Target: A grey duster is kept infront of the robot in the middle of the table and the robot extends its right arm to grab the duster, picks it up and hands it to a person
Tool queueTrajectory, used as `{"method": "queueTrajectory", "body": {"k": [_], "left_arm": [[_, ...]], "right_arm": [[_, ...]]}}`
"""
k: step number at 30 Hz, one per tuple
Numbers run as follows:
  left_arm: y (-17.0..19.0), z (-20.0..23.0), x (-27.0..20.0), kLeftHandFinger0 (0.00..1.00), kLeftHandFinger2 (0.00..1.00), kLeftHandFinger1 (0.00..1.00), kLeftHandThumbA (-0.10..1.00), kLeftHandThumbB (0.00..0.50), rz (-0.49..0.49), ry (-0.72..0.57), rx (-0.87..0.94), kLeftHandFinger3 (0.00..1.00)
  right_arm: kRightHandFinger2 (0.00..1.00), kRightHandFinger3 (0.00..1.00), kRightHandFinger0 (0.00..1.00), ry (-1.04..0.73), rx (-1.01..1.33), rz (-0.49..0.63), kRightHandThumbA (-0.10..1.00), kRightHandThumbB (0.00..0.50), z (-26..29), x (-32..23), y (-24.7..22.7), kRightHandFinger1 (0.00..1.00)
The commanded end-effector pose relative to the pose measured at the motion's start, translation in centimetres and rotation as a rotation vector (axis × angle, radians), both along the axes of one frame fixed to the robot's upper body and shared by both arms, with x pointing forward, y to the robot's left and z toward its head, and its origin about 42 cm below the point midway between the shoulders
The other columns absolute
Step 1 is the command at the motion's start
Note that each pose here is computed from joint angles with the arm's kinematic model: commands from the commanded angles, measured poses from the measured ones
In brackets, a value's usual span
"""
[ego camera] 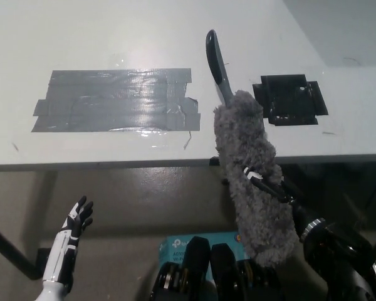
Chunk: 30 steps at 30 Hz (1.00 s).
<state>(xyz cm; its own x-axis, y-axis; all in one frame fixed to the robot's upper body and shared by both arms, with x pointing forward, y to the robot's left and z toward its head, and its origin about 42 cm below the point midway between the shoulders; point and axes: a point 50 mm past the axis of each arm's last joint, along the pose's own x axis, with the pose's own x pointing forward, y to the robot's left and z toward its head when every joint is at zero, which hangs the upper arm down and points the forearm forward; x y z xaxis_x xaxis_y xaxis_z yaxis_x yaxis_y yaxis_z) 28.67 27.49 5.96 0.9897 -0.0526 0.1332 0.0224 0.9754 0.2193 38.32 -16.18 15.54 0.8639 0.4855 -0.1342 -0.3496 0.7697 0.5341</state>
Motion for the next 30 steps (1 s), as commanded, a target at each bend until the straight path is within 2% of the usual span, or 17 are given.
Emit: {"method": "queueTrajectory", "body": {"k": [1,9,19,23,25,30], "left_arm": [[0.67,2.42,1.4,1.0,1.0,1.0,1.0,0.326,-0.017,-0.109,0.026,1.0],[0.69,2.38,1.48,1.0,1.0,1.0,1.0,0.324,-0.022,-0.102,0.017,1.0],[0.68,2.64,1.62,1.0,1.0,1.0,1.0,0.333,-0.021,-0.105,0.027,1.0],[0.65,2.65,1.62,1.0,1.0,1.0,1.0,0.34,-0.024,-0.102,0.019,1.0],[0.68,2.68,1.59,1.0,1.0,1.0,1.0,0.329,-0.021,-0.107,0.024,1.0],[0.71,2.59,1.54,1.0,1.0,1.0,1.0,0.327,-0.016,-0.106,0.026,1.0]], "right_arm": [[0.89,1.0,0.0,-0.055,0.395,0.137,-0.1,0.134,8.71,-1.08,2.37,0.47],[0.88,1.0,0.0,-0.035,0.384,0.141,-0.1,0.13,8.98,-1.05,2.32,0.47],[0.89,1.0,0.0,-0.019,0.321,0.132,-0.1,0.091,9.09,-0.77,2.47,0.46],[0.89,1.0,0.0,-0.003,0.292,0.108,-0.1,0.113,9.17,-0.87,2.57,0.46],[0.89,1.0,0.0,-0.001,0.287,0.113,-0.1,0.096,9.21,-0.86,2.67,0.45],[0.89,1.0,0.0,0.012,0.288,0.121,-0.1,0.1,9.24,-0.89,2.71,0.45]]}}
